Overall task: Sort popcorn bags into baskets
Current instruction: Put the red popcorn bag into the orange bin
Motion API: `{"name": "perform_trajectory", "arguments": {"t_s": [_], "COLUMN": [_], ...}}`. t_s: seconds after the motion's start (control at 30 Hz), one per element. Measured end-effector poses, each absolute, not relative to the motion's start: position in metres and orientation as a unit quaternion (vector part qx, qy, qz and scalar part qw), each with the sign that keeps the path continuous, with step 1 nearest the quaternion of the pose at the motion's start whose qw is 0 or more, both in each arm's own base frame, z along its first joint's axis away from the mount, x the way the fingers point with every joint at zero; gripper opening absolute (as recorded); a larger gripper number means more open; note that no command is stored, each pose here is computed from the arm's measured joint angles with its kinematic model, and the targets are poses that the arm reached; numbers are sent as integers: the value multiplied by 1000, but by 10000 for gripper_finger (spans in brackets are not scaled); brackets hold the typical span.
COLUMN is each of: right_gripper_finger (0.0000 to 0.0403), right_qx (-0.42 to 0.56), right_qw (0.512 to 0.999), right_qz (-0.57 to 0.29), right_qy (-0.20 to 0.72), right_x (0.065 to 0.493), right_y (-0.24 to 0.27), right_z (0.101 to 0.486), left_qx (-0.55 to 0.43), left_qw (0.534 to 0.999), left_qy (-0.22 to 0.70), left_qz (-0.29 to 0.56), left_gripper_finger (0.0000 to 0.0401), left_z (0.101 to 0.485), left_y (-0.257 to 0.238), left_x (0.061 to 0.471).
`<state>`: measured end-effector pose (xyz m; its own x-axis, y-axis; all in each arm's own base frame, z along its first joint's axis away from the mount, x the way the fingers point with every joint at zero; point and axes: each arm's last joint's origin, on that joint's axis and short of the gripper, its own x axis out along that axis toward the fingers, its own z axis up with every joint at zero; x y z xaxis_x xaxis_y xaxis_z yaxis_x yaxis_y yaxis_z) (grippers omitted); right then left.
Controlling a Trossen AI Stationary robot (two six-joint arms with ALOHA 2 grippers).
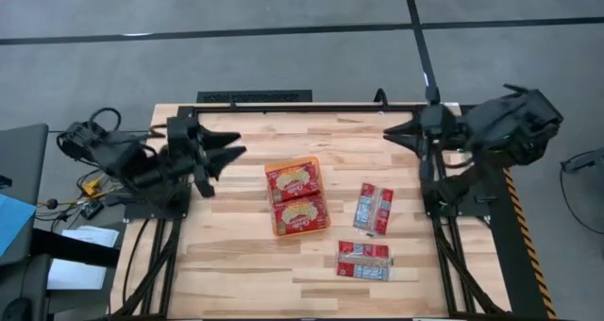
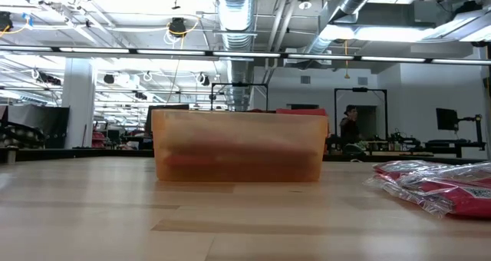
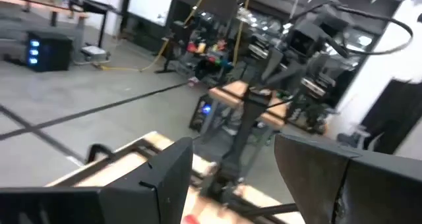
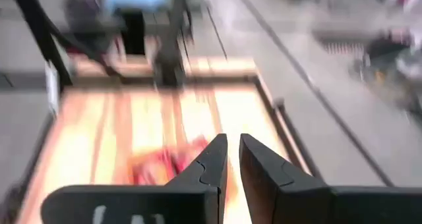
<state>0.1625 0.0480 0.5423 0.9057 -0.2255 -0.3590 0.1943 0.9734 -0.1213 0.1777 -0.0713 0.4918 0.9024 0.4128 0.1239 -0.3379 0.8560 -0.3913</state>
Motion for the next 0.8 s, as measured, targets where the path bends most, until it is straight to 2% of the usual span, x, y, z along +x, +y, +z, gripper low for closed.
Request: {"name": "perform_trajectory", "arguments": {"t_s": [0.17, 0.3, 0.4, 0.5, 0.57, 0.7, 0.8], "right_gripper_finger": [65, 65, 65, 65, 65, 65, 65], "right_qx": [-20, 2, 7, -13, -33, -34, 12], "right_qw": [949, 938, 942, 957, 967, 980, 980], "right_qz": [-122, -76, -49, -25, -13, -22, -42], "right_qy": [292, 337, 331, 288, 254, 194, 197], "right_x": [172, 183, 196, 210, 218, 226, 224], "right_y": [49, 57, 67, 75, 78, 75, 69], "right_z": [519, 510, 508, 513, 518, 529, 529], "left_qx": [-232, -322, -361, -346, -312, -235, -171], "left_qw": [949, 936, 927, 932, 941, 948, 954], "left_qy": [-74, -26, 27, 55, 50, -8, -45], "left_qz": [201, 140, 95, 95, 123, 214, 240], "left_gripper_finger": [203, 203, 203, 203, 203, 203, 203], "left_z": [485, 476, 468, 461, 459, 461, 468], "left_y": [-58, -55, -58, -62, -65, -70, -73], "left_x": [161, 148, 147, 154, 163, 189, 207]}}
